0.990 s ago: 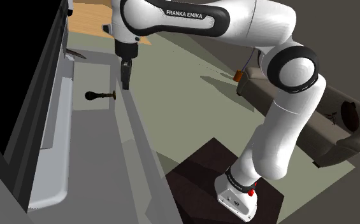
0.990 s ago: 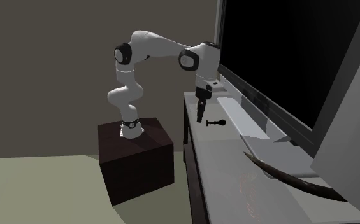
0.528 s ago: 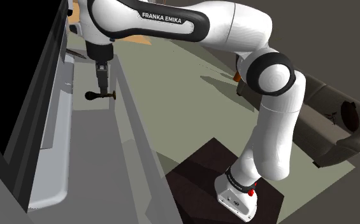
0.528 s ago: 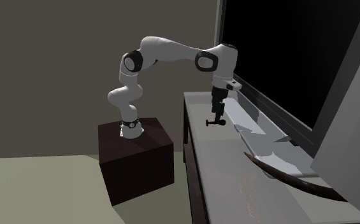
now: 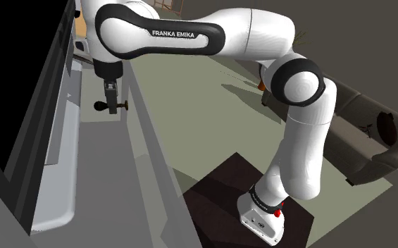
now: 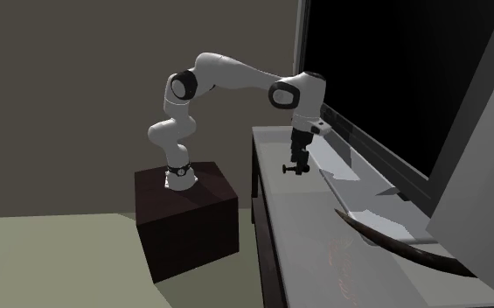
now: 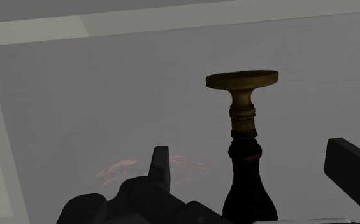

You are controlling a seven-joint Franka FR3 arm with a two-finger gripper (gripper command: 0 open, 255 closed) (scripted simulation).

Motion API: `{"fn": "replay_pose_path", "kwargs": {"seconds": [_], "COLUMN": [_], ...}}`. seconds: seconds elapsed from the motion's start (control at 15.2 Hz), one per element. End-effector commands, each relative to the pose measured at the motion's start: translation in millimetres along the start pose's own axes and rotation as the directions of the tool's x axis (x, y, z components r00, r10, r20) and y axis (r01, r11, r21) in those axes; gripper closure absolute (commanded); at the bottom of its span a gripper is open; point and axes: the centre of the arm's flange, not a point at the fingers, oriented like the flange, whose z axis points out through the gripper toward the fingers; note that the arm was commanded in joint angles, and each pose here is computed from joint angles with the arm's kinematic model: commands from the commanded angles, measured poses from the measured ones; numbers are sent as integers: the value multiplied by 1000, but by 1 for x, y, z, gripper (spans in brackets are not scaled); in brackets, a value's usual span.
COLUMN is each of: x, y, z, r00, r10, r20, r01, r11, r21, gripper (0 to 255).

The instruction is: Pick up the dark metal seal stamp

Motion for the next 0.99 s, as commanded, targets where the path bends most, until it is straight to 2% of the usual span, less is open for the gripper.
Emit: {"fn": "replay_pose_path", "kwargs": {"seconds": [0.0,0.59,0.92], "x": [0,0,-2], "y": [0,0,0], "z": [2,2,-24], "r00": [1000,1000,1000], "r10": [0,0,0], "r20": [0,0,0], "r01": [0,0,0], "r11": [1000,1000,1000], "r21": [0,0,0], "gripper": [255,255,255]}}
